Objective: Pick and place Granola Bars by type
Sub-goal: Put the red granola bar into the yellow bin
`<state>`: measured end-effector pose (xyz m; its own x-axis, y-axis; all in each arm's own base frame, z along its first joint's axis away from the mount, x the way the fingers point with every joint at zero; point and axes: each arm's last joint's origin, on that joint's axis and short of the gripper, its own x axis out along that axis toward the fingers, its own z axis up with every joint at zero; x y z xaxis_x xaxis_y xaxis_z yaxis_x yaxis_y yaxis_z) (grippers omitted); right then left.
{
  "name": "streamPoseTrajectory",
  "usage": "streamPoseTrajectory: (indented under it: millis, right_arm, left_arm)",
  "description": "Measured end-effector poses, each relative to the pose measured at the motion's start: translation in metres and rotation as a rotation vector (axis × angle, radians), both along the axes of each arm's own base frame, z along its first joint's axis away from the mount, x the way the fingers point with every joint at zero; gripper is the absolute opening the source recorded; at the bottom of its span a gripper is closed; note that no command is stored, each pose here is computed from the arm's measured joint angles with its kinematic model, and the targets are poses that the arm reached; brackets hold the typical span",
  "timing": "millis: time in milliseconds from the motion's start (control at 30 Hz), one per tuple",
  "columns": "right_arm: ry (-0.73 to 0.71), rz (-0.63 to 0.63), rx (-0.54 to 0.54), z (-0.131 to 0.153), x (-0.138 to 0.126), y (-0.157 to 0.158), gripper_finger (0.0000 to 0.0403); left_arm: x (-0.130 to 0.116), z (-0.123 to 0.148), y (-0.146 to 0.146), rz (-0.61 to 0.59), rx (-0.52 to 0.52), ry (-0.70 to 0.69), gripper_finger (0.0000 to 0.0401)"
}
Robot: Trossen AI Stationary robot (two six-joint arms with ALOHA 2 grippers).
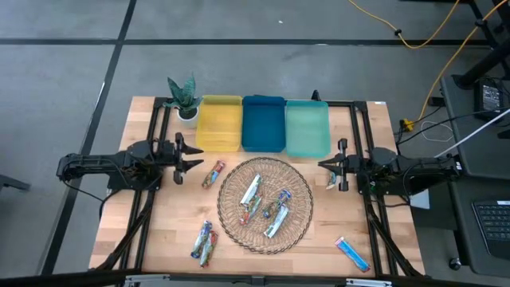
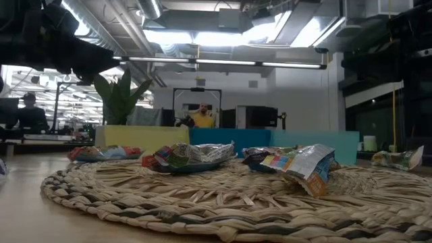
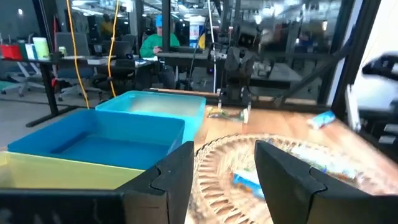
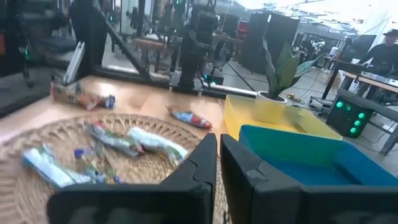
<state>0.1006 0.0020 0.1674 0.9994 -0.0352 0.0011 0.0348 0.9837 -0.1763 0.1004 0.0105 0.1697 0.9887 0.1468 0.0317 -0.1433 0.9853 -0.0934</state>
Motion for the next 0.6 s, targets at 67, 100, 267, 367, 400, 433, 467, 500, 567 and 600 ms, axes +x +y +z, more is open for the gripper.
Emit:
streamPoseTrajectory:
  millis: [67, 100, 267, 367, 400, 433, 467, 500, 567, 600]
  right_arm:
    - [-0.036, 0.000, 0.044, 0.003, 0.000, 0.000, 0.0026]
    - [-0.058, 0.001, 0.060, 0.005, 0.000, 0.000, 0.0026]
    - [-0.241, 0.006, 0.079, 0.023, -0.003, 0.000, 0.0026]
    - [-0.387, 0.004, 0.153, 0.037, -0.007, -0.001, 0.0026]
    - [-0.419, 0.000, 0.174, 0.041, -0.009, -0.001, 0.0026]
    - [-0.439, -0.006, 0.198, 0.046, -0.010, -0.002, 0.0026]
    - [-0.448, -0.014, 0.210, 0.051, -0.011, -0.002, 0.0026]
    - [-0.447, -0.017, 0.220, 0.055, -0.013, -0.002, 0.0026]
    - [-0.421, -0.020, 0.222, 0.063, -0.014, -0.002, 0.0026]
    - [-0.403, -0.022, 0.221, 0.068, -0.015, -0.002, 0.0026]
  left_arm:
    - [0.000, 0.003, 0.001, 0.017, -0.044, -0.043, 0.0162]
    - [0.000, 0.005, 0.001, 0.032, -0.079, -0.067, 0.0162]
    - [-0.003, 0.019, 0.004, 0.130, -0.223, -0.247, 0.0162]
    - [-0.006, 0.031, 0.005, 0.143, -0.212, -0.295, 0.0162]
    - [-0.007, 0.038, 0.004, 0.144, -0.195, -0.312, 0.0162]
    - [-0.008, 0.045, 0.004, 0.145, -0.178, -0.324, 0.0162]
    - [-0.010, 0.052, 0.004, 0.147, -0.162, -0.329, 0.0162]
    - [-0.011, 0.060, 0.004, 0.147, -0.151, -0.332, 0.0162]
    - [-0.012, 0.080, 0.004, 0.147, -0.131, -0.336, 0.0162]
    - [-0.012, 0.089, 0.004, 0.148, -0.123, -0.330, 0.0162]
